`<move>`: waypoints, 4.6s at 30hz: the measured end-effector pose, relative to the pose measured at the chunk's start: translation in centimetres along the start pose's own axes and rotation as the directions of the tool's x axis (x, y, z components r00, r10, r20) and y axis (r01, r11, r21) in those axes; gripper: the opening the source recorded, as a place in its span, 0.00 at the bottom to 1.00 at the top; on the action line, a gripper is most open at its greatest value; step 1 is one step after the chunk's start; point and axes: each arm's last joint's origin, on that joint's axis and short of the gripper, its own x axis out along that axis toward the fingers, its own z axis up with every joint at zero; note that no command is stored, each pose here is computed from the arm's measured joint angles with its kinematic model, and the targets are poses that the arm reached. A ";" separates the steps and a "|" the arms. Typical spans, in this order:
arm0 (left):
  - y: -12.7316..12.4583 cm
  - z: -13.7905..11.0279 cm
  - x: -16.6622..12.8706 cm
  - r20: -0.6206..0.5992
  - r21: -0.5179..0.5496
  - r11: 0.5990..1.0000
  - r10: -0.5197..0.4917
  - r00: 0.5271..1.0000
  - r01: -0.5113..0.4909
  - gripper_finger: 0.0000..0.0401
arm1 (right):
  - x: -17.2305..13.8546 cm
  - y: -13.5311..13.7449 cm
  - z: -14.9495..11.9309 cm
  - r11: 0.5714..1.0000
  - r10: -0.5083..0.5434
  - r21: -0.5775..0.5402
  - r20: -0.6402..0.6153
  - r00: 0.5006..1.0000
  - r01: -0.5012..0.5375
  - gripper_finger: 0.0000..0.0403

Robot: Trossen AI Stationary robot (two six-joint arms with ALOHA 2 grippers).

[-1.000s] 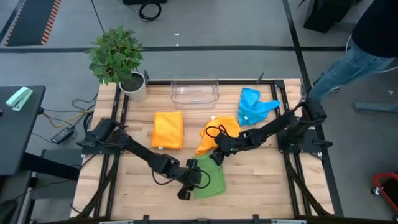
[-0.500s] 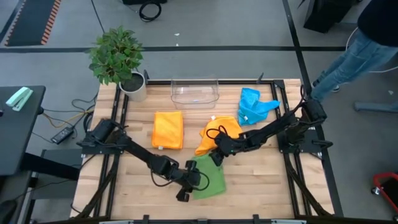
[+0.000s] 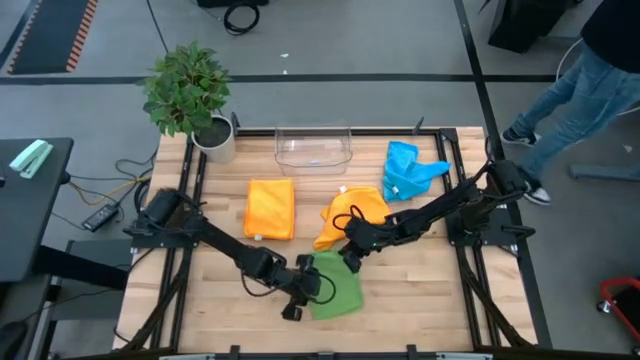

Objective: Fold microfiber towels
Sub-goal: Fold the green microfiber cloth

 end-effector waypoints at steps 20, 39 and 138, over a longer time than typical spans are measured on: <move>6.0 9.7 -15.0 0.615 0.072 0.997 -0.031 0.788 -0.016 0.46 | -18.8 14.1 8.7 0.918 0.254 -0.303 -0.052 0.966 -0.258 0.00; 11.8 13.1 -10.1 0.597 0.327 0.903 -0.425 0.680 0.278 0.47 | -19.7 13.8 9.3 0.955 0.218 -0.187 -0.081 0.973 -0.229 0.00; 2.4 19.8 -15.4 0.095 -0.057 0.811 0.585 0.805 -0.582 0.02 | -33.9 9.0 9.9 0.955 0.004 -0.296 0.108 0.994 0.028 0.00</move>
